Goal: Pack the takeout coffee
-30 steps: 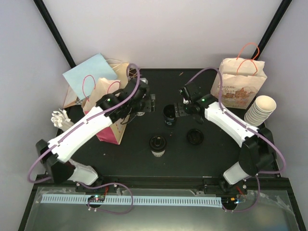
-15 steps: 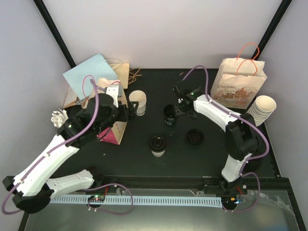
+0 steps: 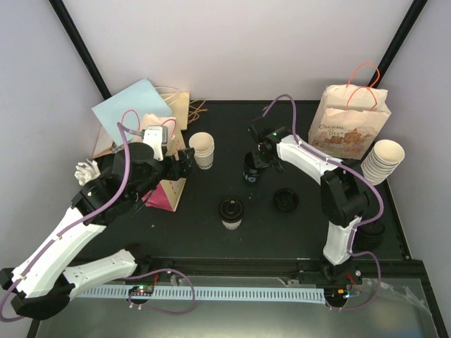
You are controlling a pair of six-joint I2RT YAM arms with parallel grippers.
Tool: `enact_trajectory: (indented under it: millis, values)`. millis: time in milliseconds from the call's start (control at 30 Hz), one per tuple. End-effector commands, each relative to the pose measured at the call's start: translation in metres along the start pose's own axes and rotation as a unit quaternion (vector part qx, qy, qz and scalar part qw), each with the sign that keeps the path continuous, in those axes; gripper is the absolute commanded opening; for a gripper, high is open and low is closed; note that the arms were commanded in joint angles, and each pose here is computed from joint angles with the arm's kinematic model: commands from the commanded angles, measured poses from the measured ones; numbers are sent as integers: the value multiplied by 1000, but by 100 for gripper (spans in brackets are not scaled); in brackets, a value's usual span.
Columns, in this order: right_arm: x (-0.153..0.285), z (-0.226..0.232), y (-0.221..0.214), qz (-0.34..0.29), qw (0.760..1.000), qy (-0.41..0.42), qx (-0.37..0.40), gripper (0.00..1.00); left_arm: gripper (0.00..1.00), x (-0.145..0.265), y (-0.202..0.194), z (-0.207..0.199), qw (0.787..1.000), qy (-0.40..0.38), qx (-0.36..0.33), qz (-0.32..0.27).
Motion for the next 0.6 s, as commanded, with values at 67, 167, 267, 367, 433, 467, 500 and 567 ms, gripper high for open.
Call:
enact_trajectory:
  millis: [67, 167, 267, 367, 433, 467, 500, 567]
  values:
    - [11, -19, 7, -13, 999, -35, -9, 11, 92, 6, 3, 9, 1000, 20, -15, -12]
    - [12, -33, 6, -14, 999, -38, -26, 4, 92, 6, 2, 10, 1000, 22, -18, -11]
    - [13, -52, 4, -14, 998, -47, -45, 4, 92, 5, 1, 11, 999, 25, -20, -10]
    - [11, -83, -2, -7, 995, -62, -77, 3, 93, 6, 2, 11, 999, 26, -22, -9]
    - [10, -107, -6, -1, 992, -70, -108, 4, 93, 7, 2, 11, 999, 24, -23, -10]
    - [9, -119, -8, 0, 990, -70, -124, 4, 93, 7, 2, 11, 999, 24, -23, -10]
    - [7, -129, -10, 1, 988, -70, -139, 5, 93, 7, 2, 11, 999, 24, -24, -10]
    - [3, -148, -14, 4, 984, -69, -166, 5, 93, 6, 2, 10, 999, 22, -25, -9]
Point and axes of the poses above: each gripper's point midway between its finger pads, its own x axis back along the fingers, its own z axis along the line the jaws close on, y = z × x, the point moved 3 cm from there along x, back along the fingers, and after that the axes turned 10 degrees about x, right-handed, at the moved point
